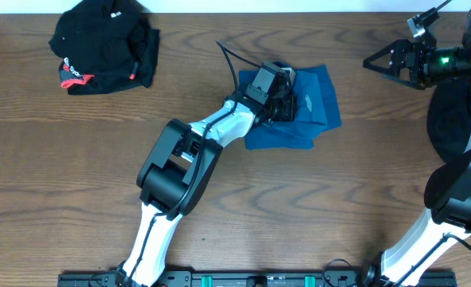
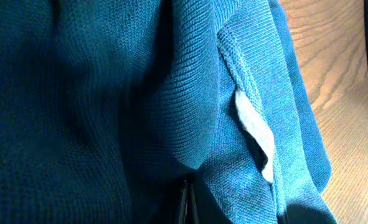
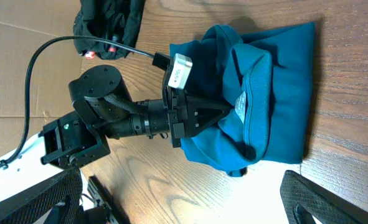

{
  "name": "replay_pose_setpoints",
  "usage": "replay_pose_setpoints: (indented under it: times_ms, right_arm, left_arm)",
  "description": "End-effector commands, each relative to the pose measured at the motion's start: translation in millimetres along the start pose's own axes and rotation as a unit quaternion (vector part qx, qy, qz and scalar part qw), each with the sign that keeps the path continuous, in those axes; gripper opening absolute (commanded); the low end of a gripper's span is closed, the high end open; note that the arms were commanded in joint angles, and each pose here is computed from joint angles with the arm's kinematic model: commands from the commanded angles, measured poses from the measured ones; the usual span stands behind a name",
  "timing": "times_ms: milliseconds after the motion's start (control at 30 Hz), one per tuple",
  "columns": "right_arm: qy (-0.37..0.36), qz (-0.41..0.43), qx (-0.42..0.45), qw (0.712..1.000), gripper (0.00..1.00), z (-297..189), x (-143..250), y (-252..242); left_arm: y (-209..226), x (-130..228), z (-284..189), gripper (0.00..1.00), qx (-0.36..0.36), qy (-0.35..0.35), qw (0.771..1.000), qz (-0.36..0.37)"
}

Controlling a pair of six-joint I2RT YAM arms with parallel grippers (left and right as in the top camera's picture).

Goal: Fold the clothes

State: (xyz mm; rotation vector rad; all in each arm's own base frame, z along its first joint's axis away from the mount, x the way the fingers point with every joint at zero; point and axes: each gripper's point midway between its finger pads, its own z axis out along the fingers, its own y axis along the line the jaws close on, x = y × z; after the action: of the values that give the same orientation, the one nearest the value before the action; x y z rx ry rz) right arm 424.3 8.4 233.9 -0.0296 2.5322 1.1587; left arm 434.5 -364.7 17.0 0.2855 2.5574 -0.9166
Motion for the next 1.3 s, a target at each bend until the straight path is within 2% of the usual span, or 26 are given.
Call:
replay_pose_setpoints:
  times_ms: [0, 200, 267, 300, 367, 400, 433, 567, 767, 1000, 1167, 1267]
  right_arm:
    - [-0.007, -0.025, -0.004, 1.000, 0.99, -4.1, -2.5, 12.7]
    - [-0.007, -0.024, -0.004, 1.000, 0.99, -4.1, -2.1, 12.6]
    - [-0.007, -0.024, -0.004, 1.000, 0.99, -4.1, -2.1, 12.6]
    - [-0.007, -0.024, -0.004, 1.000, 0.99, -4.1, -2.1, 12.6]
    - [-0.007, -0.026, -0.004, 1.000, 0.99, -4.1, -2.1, 12.6]
    - [-0.007, -0.026, -0.004, 1.000, 0.99, -4.1, -2.1, 12.6]
    - [-0.007, -0.026, -0.004, 1.000, 0.99, -4.1, -2.1, 12.6]
    - [-0.007, -0.026, -0.004, 1.000, 0.99, -4.0, -2.1, 12.7]
    - [-0.007, -0.026, -0.004, 1.000, 0.99, -4.0, -2.0, 12.8]
    - [-0.005, -0.024, -0.005, 1.000, 0.99, -4.0, -1.2, 13.0]
    - [-0.003, -0.021, -0.005, 1.000, 0.99, -4.0, 0.1, 13.4]
    - [-0.002, -0.019, -0.006, 1.000, 0.99, -4.0, 0.6, 13.5]
  left_arm:
    - [26.1, 28.0, 10.1, 0.06, -0.031, 0.036, 0.999, 0.002]
    - [-15.7, -25.1, -55.4, 0.06, -0.008, -0.028, 0.999, 0.032]
    - [-22.1, -38.8, -83.3, 0.12, -0.009, -0.043, 0.999, 0.029]
    - [-22.4, -43.7, -95.6, 0.28, -0.013, -0.049, 0.998, 0.026]
    - [-15.3, -52.5, -120.8, 0.76, -0.028, -0.058, 0.998, 0.024]
    - [-9.5, -55.4, -129.5, 0.90, -0.037, -0.061, 0.997, 0.022]
    - [-2.6, -57.2, -135.5, 0.97, -0.047, -0.063, 0.997, 0.015]
    - [41.6, -55.2, -151.1, 0.98, -0.090, -0.049, 0.994, -0.030]
    - [96.4, -37.1, -146.7, 0.98, -0.121, -0.007, 0.989, -0.089]
    - [99.3, -10.5, -107.6, 0.98, -0.039, 0.055, 0.992, -0.103]
    - [91.2, -6.3, -93.0, 0.98, 0.009, 0.066, 0.993, -0.102]
    - [92.8, -4.5, -89.9, 0.98, 0.011, 0.068, 0.993, -0.098]
